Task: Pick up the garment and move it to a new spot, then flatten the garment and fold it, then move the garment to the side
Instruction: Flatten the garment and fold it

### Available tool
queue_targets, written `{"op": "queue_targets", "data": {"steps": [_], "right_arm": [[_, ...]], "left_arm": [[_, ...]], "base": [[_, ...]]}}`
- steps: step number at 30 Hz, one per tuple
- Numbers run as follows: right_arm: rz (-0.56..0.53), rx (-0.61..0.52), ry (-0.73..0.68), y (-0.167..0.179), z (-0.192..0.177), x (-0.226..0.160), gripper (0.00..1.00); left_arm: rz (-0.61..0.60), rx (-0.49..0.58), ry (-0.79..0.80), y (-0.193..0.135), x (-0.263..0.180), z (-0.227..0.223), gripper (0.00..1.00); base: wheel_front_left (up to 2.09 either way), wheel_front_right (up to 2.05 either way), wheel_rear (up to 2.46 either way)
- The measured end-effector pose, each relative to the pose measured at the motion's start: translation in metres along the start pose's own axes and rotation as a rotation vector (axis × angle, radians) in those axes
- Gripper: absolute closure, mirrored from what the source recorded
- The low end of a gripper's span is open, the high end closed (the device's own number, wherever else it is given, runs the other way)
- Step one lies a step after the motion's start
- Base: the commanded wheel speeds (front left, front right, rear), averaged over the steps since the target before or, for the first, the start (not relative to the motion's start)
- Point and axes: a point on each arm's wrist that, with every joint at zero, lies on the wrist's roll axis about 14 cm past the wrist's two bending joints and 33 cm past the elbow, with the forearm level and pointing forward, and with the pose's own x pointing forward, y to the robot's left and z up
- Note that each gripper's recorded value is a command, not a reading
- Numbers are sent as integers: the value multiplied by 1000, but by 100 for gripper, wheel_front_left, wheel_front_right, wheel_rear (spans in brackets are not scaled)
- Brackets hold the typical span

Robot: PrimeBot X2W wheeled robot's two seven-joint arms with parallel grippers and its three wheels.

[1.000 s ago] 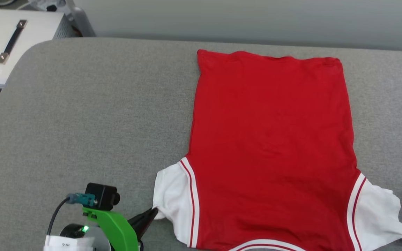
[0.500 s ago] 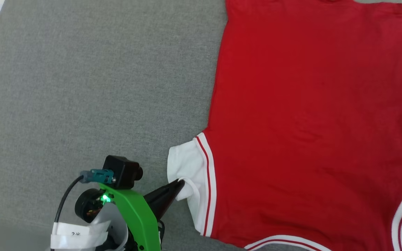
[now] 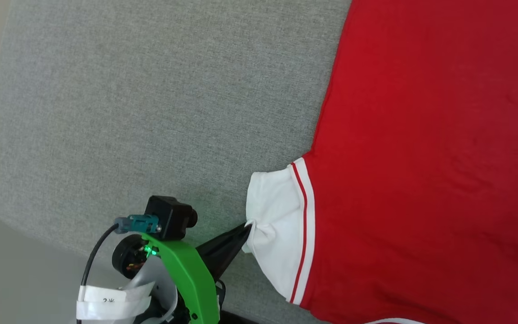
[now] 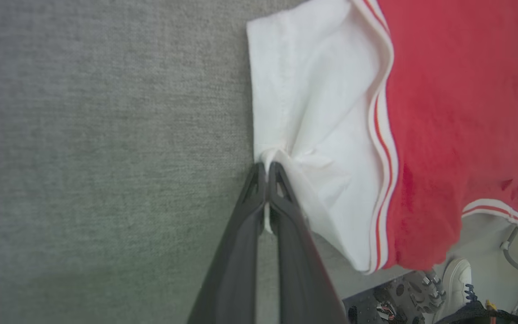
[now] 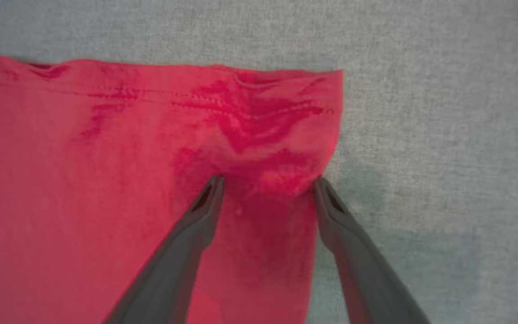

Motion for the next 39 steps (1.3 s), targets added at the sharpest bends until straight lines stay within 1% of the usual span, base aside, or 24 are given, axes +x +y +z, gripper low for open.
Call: {"op": "queue_targets", "data": {"steps": [4, 7, 11, 12, 13, 14, 20, 27, 36, 39], "right_arm": [[-17, -37, 33, 4, -2, 20, 0], [-14, -40, 41, 5, -4, 30, 0], [-23, -74, 64, 6, -9, 36, 0], [-19, -75, 69, 7, -10, 37, 8], [-15, -75, 71, 7, -10, 37, 59], [-13, -75, 72, 7, -11, 37, 100], [-22, -87, 70, 3, -14, 35, 100], [-27, -98, 50, 2, -24, 22, 100], [-33, -56, 67, -10, -67, -10, 100], [-50, -70, 66, -16, -87, -25, 100]], "left_arm": [[39, -7, 10, 13, 1, -6, 100], [42, -16, 9, 14, 3, -7, 100], [43, -20, 12, 16, 5, -8, 100], [43, -19, 13, 16, 5, -8, 100], [42, -18, 14, 16, 6, -8, 100], [42, -18, 15, 16, 7, -8, 100], [37, -10, 6, 15, 7, -5, 100], [38, 14, -22, 12, 1, 2, 100], [24, 53, -83, 0, -12, 14, 100], [32, 70, -104, -1, -18, 17, 100]], "base": [[0, 0, 0], [0, 0, 0], [0, 0, 0], [0, 0, 0], [0, 0, 0], [0, 0, 0], [0, 0, 0], [0, 0, 0], [0, 0, 0], [0, 0, 0]]}}
